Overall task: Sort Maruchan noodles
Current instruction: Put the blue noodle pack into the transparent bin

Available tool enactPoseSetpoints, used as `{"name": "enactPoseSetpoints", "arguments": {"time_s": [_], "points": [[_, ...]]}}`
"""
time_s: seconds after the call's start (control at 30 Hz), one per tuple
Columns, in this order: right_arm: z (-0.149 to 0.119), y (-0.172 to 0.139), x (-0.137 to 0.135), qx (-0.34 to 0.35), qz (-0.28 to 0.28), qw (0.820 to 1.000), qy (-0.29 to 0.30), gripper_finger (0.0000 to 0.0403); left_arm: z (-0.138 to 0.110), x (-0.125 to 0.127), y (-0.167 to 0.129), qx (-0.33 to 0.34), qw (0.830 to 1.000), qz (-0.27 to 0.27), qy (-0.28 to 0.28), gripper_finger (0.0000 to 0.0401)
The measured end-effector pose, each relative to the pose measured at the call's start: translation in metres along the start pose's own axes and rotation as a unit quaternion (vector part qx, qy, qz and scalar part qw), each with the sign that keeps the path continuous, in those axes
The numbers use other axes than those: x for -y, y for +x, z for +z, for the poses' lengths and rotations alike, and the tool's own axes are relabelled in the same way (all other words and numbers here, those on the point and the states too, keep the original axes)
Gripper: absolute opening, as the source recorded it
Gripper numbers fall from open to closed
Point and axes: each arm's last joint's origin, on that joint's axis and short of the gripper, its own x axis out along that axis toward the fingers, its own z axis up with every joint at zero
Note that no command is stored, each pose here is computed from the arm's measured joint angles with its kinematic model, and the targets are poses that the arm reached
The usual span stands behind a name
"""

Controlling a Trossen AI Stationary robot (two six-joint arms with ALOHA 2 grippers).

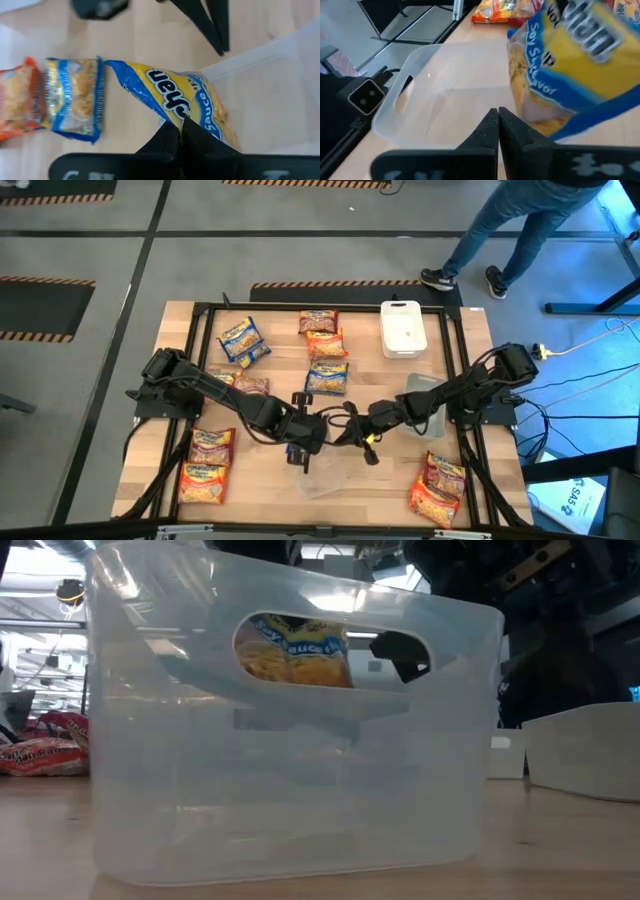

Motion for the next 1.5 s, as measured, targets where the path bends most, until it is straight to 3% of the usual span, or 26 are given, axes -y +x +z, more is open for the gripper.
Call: {"name": "enactPoseSetpoints", "arguments": {"time_s": [0.2,0.4,0.7,1.07,1.5], "points": [[-0.009,0.006,0.002,-0.017,-0.001,1.000,0.010,0.0001,0.003,0.001,0.000,0.023,1.000,0.020,-0.003,0.0000],[-0.012,0.009,0.002,-0.016,-0.001,1.000,0.009,0.0001,0.003,0.011,0.024,0.012,0.999,0.028,0.029,0.0000],[-0.013,0.009,0.002,-0.022,-0.002,1.000,0.006,0.0001,-0.004,0.026,0.047,-0.022,0.990,0.038,0.134,0.0000],[-0.013,0.009,0.003,-0.020,-0.002,1.000,0.004,0.0001,-0.010,0.028,0.068,-0.056,0.987,0.020,0.148,0.0003],[-0.013,0.009,0.002,-0.020,-0.002,1.000,0.007,0.0001,0.006,0.025,0.052,-0.040,0.987,0.044,0.147,0.0108]]}}
